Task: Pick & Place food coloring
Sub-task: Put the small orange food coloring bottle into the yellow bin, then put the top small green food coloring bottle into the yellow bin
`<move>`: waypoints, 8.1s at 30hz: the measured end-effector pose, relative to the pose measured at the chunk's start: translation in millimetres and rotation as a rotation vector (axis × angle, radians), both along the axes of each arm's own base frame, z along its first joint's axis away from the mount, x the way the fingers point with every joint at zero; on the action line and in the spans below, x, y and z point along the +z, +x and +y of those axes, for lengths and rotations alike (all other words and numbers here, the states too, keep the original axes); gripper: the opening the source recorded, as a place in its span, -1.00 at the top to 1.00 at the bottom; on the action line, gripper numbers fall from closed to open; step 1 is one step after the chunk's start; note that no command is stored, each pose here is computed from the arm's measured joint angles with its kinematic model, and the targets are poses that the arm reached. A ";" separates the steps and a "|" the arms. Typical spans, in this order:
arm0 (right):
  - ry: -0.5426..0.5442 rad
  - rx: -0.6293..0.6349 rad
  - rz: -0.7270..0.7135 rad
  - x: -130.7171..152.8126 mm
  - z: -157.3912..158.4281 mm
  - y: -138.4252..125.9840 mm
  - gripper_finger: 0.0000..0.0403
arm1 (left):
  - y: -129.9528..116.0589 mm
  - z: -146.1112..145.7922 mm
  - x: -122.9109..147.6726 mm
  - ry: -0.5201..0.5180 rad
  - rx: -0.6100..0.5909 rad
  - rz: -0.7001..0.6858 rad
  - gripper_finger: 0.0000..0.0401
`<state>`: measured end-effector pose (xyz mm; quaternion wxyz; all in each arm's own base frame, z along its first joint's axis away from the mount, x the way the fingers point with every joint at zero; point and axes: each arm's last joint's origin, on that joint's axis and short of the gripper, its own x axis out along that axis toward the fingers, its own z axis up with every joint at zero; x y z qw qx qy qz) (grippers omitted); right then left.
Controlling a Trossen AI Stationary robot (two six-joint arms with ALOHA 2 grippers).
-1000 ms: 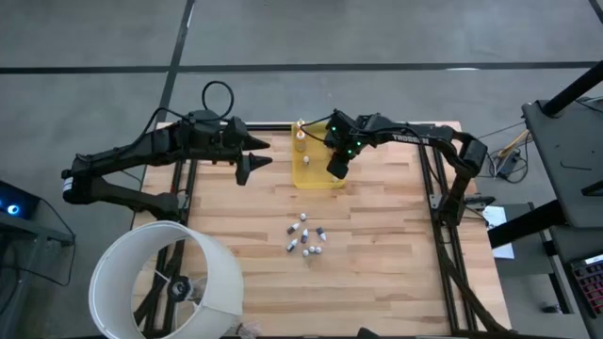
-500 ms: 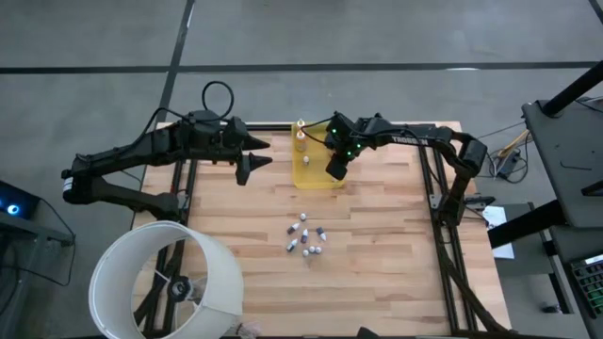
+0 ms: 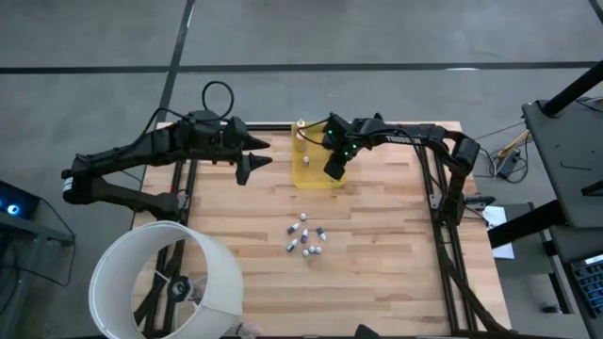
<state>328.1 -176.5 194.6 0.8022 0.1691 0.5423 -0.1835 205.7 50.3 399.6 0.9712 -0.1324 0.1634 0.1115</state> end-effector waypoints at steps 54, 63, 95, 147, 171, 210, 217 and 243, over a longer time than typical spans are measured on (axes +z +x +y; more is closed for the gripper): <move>0.025 0.005 0.062 -25.7 3.1 -0.3 0.40 | 0.1 0.0 0.1 -0.021 0.007 -0.005 -0.06; 0.027 -0.028 0.052 -18.0 3.5 -1.3 0.20 | 0.0 0.0 0.1 -0.021 0.008 -0.005 -0.06; 0.052 0.397 -0.163 107.5 146.4 -11.8 0.38 | 0.6 0.3 -0.3 -0.022 0.008 -0.003 -0.06; -0.089 0.267 -0.931 254.4 176.5 -204.4 0.64 | 151.7 -19.2 -170.8 0.129 -0.443 0.613 -0.06; -0.171 0.281 -0.822 242.9 174.8 -197.0 0.62 | 175.1 -27.9 -208.2 0.109 -0.437 0.727 -0.06; -0.166 0.278 -0.811 241.4 174.7 -192.7 0.69 | 179.1 -27.6 -222.2 0.047 -0.393 0.752 0.38; -0.166 0.278 -0.811 241.5 174.7 -192.7 0.68 | 179.3 -27.6 -222.2 0.035 -0.382 0.750 0.61; -0.162 0.280 -0.785 238.2 174.6 -183.9 0.71 | 195.3 31.0 -120.3 0.096 -0.169 0.690 0.78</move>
